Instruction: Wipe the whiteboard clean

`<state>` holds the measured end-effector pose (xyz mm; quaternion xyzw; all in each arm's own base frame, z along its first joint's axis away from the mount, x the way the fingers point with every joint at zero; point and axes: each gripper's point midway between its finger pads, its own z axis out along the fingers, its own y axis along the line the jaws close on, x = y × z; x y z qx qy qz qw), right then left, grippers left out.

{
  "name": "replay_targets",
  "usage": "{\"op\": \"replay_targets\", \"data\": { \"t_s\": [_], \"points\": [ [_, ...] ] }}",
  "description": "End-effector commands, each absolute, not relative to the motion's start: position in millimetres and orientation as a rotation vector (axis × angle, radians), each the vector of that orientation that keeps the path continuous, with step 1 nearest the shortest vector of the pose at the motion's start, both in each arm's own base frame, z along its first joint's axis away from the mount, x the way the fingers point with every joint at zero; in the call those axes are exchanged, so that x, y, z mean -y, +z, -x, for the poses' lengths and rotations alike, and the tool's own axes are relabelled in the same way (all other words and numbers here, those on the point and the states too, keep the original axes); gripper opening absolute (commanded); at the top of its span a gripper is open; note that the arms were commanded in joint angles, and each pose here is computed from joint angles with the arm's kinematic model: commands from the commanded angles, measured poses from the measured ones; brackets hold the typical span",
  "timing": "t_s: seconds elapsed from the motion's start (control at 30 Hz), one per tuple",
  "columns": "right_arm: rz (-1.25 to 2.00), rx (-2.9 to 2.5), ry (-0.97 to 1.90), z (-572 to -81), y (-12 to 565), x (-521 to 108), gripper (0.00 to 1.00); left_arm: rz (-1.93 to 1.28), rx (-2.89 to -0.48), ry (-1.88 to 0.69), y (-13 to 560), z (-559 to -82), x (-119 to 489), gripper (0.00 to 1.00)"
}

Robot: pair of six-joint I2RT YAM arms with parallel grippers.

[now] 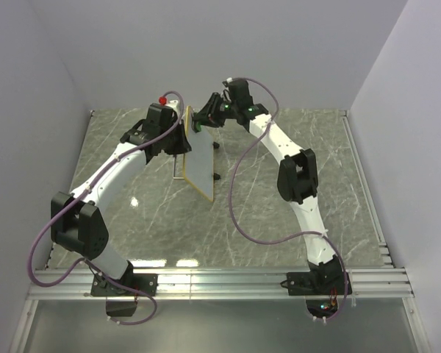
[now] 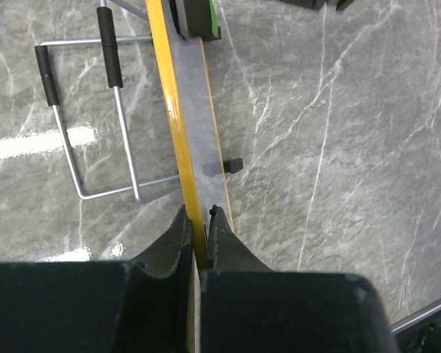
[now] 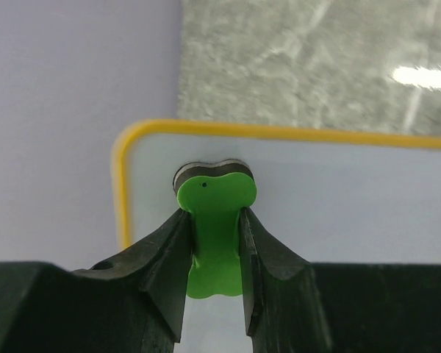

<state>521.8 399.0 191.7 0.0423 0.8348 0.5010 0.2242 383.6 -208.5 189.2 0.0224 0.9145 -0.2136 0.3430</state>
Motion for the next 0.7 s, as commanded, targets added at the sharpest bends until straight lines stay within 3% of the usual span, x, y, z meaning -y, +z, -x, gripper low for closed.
{"op": "replay_targets", "data": {
  "t_s": [0.0, 0.3, 0.67],
  "points": [
    [-0.034, -2.561, 1.357, -458, 118, -429, 0.0, -0.576, -2.934, -1.005, 96, -215, 279, 0.0],
    [0.049, -2.771, 1.245, -391, 67, -415, 0.0, -0.458, -2.913, -0.972, 94, -239, 273, 0.0],
    [0.282, -2.705, 1.23, -305, 143, -412, 0.0, -0.285, -2.857, -0.885, 93, -292, 268, 0.0]
  ]
}}
